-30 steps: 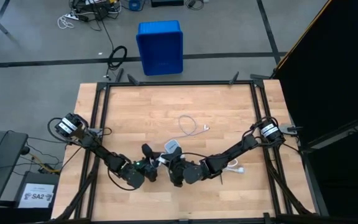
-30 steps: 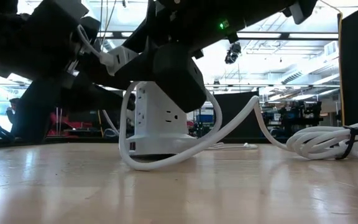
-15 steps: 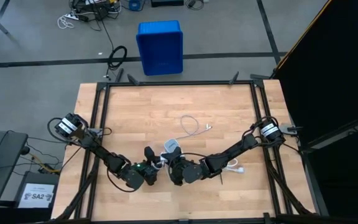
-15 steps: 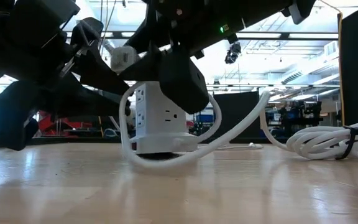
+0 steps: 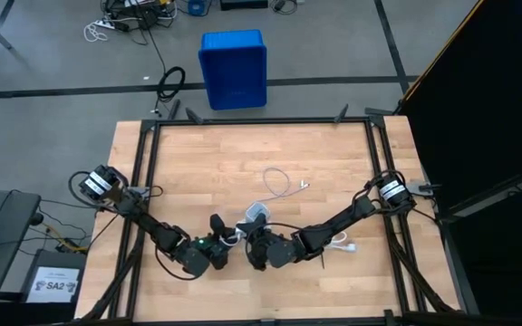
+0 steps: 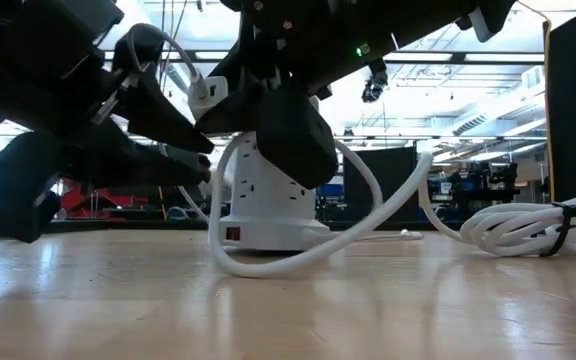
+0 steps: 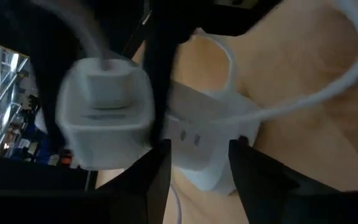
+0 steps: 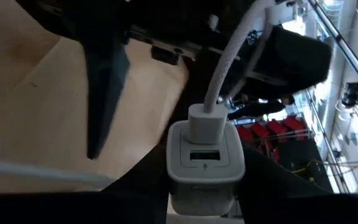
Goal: Insert USB
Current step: Insert the white charger adapter into the white outlet extension
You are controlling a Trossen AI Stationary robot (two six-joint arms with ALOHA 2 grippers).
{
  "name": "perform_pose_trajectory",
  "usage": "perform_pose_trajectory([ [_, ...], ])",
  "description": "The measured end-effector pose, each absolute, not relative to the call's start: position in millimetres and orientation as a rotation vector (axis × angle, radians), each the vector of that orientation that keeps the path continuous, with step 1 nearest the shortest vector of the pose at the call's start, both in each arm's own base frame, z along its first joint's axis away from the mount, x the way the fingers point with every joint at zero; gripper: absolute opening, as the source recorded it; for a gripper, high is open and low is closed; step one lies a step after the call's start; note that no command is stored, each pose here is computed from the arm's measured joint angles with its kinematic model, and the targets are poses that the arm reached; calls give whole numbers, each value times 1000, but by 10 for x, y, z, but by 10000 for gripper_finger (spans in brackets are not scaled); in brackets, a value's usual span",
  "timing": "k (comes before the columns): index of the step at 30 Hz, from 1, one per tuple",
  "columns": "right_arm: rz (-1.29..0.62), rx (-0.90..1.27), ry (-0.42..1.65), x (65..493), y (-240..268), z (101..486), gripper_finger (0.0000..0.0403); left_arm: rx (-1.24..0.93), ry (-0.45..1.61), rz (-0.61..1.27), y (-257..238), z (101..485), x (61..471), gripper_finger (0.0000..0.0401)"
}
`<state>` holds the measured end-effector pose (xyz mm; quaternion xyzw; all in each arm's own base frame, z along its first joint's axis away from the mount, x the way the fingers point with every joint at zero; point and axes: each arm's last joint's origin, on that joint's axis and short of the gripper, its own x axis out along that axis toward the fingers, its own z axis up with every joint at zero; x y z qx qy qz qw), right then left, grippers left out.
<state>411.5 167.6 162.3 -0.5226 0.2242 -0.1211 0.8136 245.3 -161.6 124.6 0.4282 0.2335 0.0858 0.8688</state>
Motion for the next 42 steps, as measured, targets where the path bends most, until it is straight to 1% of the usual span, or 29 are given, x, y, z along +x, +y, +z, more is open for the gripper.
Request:
perform_pose_trajectory([
  [6,-274,-1058,431,4100,1742,1666,110,914,489,187,-1678,1285,2361,147],
  [14,-169,-903,338,4043,1828,1854,110,804,495,204,-1644,1431,2259,147],
  [19,-55,-739,323,3985,1781,2058,110,746,492,212,-1613,1517,2221,147],
  [25,194,-450,357,3991,1536,2217,110,688,454,183,-1592,1677,2196,147],
  [28,353,-325,369,4036,1392,2220,110,618,420,118,-1516,1720,2163,147],
  [31,453,-250,370,4070,1285,2221,110,529,366,66,-1347,1696,2082,142],
  [35,494,-212,358,4096,1207,2233,110,369,219,-26,-1097,1634,1974,127],
  [37,516,-200,332,4109,1187,2256,110,306,140,-37,-991,1620,1952,122],
  [39,536,-175,315,4125,1150,2274,110,281,101,-58,-930,1621,1951,120],
  [42,559,-139,310,4144,1078,2284,110,283,98,-89,-901,1620,1970,124],
])
